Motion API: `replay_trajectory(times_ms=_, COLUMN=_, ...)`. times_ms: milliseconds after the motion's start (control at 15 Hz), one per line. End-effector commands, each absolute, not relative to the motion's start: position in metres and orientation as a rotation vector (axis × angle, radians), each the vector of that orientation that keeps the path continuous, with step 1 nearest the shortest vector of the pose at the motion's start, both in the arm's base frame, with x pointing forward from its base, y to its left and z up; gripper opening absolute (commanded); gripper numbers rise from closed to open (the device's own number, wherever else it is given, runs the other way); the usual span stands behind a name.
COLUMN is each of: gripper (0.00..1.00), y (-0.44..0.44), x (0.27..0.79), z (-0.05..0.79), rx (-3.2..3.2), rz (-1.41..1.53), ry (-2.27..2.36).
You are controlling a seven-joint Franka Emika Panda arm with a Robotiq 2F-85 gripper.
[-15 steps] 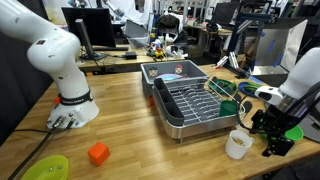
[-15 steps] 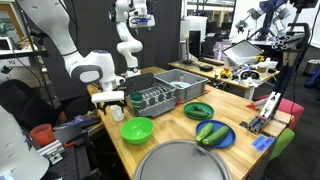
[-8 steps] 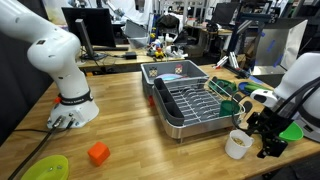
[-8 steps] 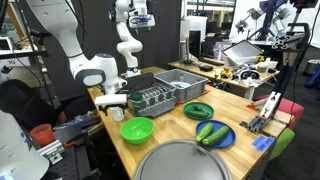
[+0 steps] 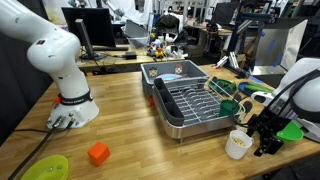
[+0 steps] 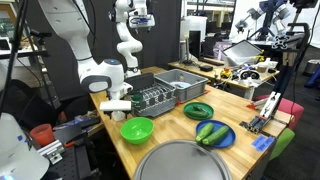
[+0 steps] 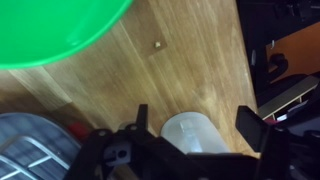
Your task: Pour the contents in the white mug into the light green bowl
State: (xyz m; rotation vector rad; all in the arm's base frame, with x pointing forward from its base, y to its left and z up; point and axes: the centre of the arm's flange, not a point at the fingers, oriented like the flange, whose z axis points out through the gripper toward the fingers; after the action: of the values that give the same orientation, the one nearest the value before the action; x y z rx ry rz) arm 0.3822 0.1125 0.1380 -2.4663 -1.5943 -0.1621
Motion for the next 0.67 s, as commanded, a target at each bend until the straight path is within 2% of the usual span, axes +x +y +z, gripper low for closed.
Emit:
replay_trajectory(times_ms=0, gripper=0.9, y=0.1094, x=0.3817, z=0.1327, rx=-2.419, rz=-0.2, ry=-1.608)
replay_trajectory(times_ms=200, gripper=0.92, y=0.1061, x=0.3829, z=0.1317, rx=-2.404, rz=-0.207, ry=-1.616)
replay_trajectory(times_ms=333, gripper=0.9, y=0.1026, x=0.3833, z=0.1311, rx=-2.395, rz=-0.208, ry=-1.623)
replay_trajectory(times_ms=467, gripper=0.77, y=0.101, x=0.3849, z=0.1317, rx=-2.384, rz=-0.213, ry=-1.629)
replay_trajectory(times_ms=533, gripper=0.79, y=0.1013, x=0.386, z=0.1332, rx=-2.381, rz=-0.217, ry=-1.636)
replay_trajectory(times_ms=600, gripper=0.74, y=0.1016, x=0.3869, z=0.1345, rx=-2.379, rz=-0.22, ry=-1.639)
